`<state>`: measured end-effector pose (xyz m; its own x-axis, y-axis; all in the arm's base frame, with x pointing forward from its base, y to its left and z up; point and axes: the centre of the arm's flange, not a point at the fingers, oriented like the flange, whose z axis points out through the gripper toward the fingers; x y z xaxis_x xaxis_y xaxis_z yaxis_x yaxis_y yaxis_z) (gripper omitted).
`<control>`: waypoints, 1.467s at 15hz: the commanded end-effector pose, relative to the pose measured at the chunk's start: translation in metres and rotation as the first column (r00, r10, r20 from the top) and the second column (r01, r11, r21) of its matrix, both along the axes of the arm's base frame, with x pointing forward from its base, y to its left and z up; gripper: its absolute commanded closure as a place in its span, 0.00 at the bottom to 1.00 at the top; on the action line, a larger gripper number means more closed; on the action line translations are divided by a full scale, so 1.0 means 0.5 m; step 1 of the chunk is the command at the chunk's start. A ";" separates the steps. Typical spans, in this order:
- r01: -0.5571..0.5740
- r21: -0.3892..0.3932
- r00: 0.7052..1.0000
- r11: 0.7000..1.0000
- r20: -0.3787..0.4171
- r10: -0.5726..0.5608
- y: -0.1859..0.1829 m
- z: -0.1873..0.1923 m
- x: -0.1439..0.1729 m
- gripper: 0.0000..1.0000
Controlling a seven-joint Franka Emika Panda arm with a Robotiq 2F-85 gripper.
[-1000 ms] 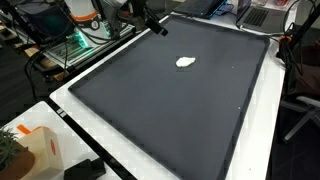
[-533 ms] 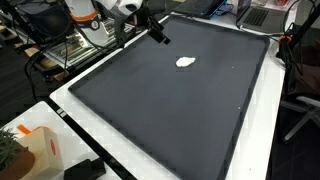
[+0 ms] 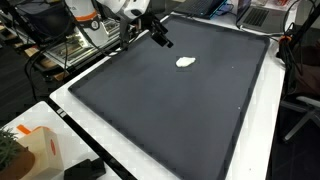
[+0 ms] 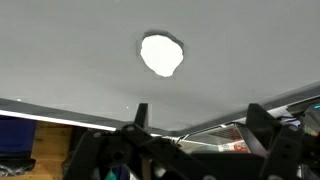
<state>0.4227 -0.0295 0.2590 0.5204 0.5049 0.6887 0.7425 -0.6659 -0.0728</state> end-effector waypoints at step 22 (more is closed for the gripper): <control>0.116 -0.253 0.992 0.961 -0.013 -0.123 0.191 -0.117 0.057 0.00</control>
